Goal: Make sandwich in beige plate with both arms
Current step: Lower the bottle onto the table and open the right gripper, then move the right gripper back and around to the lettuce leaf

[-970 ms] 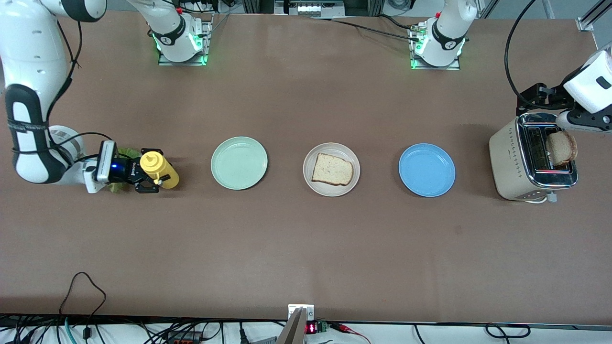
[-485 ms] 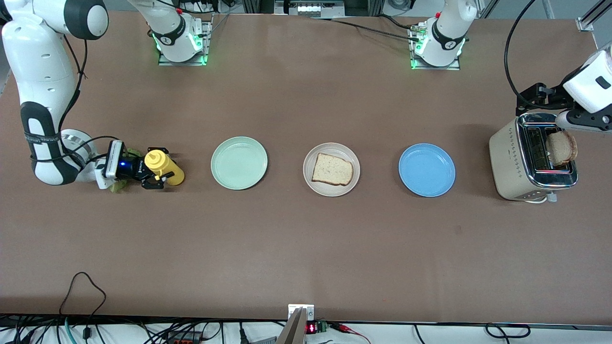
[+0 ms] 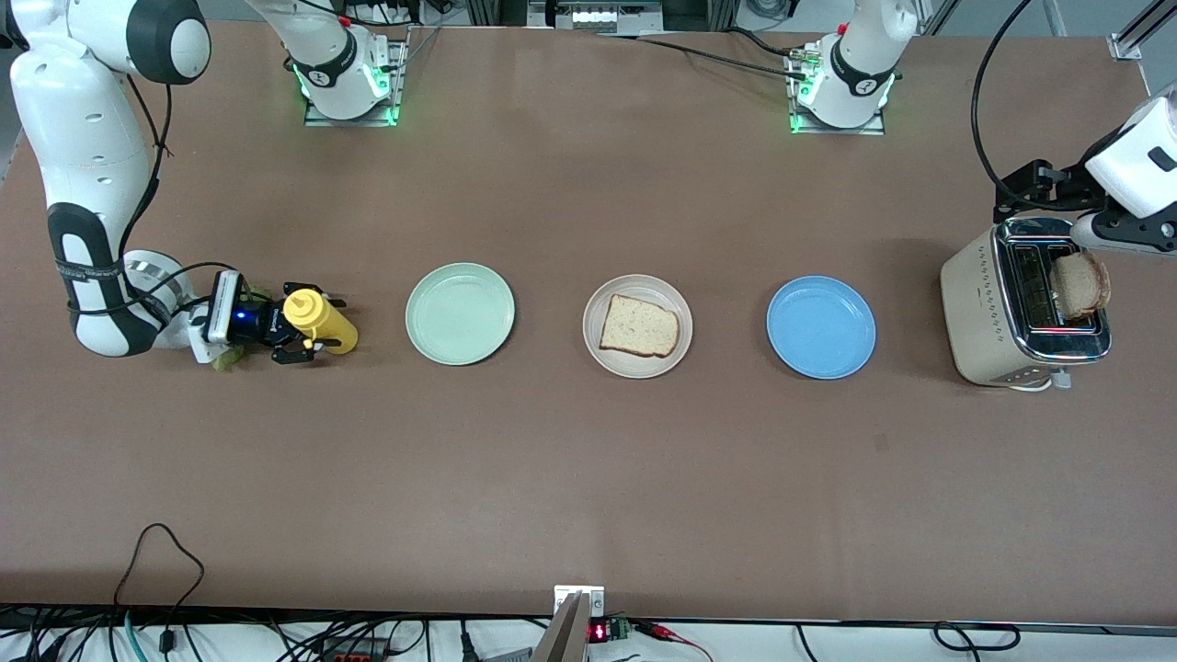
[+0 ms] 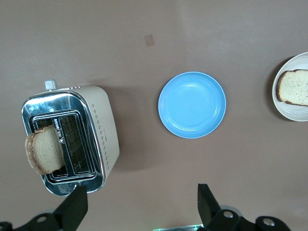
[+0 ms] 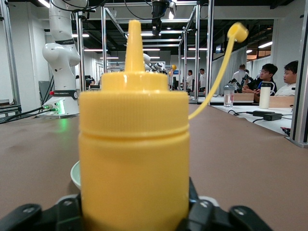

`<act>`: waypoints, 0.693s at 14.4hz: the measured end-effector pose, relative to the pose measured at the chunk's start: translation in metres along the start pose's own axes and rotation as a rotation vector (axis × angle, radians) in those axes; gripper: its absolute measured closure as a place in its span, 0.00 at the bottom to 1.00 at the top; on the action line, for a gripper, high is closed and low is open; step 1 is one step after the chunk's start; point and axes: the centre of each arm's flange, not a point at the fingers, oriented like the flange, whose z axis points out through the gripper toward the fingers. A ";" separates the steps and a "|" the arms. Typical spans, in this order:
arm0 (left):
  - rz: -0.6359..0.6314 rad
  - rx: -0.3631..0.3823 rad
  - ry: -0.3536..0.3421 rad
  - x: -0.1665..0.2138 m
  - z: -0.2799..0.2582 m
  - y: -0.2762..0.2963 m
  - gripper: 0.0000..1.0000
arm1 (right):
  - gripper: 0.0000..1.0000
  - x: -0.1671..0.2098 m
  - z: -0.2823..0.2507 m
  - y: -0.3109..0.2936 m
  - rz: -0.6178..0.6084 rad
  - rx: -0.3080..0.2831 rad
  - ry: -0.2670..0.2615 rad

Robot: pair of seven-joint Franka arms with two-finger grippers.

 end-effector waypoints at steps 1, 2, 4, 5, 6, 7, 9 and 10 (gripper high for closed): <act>0.000 0.000 0.000 0.000 0.000 0.000 0.00 | 0.07 0.001 -0.002 0.001 0.000 -0.003 0.000; 0.000 0.000 0.000 0.000 0.000 0.000 0.00 | 0.00 0.003 -0.005 0.002 -0.003 -0.008 -0.001; -0.001 0.000 0.000 0.000 0.000 0.000 0.00 | 0.00 0.007 -0.016 0.003 -0.004 -0.021 -0.008; -0.001 0.000 0.000 0.000 0.000 0.000 0.00 | 0.00 0.008 -0.023 0.002 -0.003 -0.026 -0.017; -0.001 0.000 0.000 0.000 0.000 0.000 0.00 | 0.00 0.009 -0.031 0.000 -0.001 -0.027 -0.029; -0.001 0.000 0.000 0.000 0.000 0.000 0.00 | 0.00 0.009 -0.040 -0.002 0.002 -0.027 -0.042; -0.001 0.000 0.000 0.000 0.000 0.000 0.00 | 0.00 0.013 -0.063 -0.008 0.016 -0.020 -0.080; -0.001 0.000 0.000 0.000 0.000 0.000 0.00 | 0.00 0.018 -0.075 -0.010 0.028 -0.016 -0.107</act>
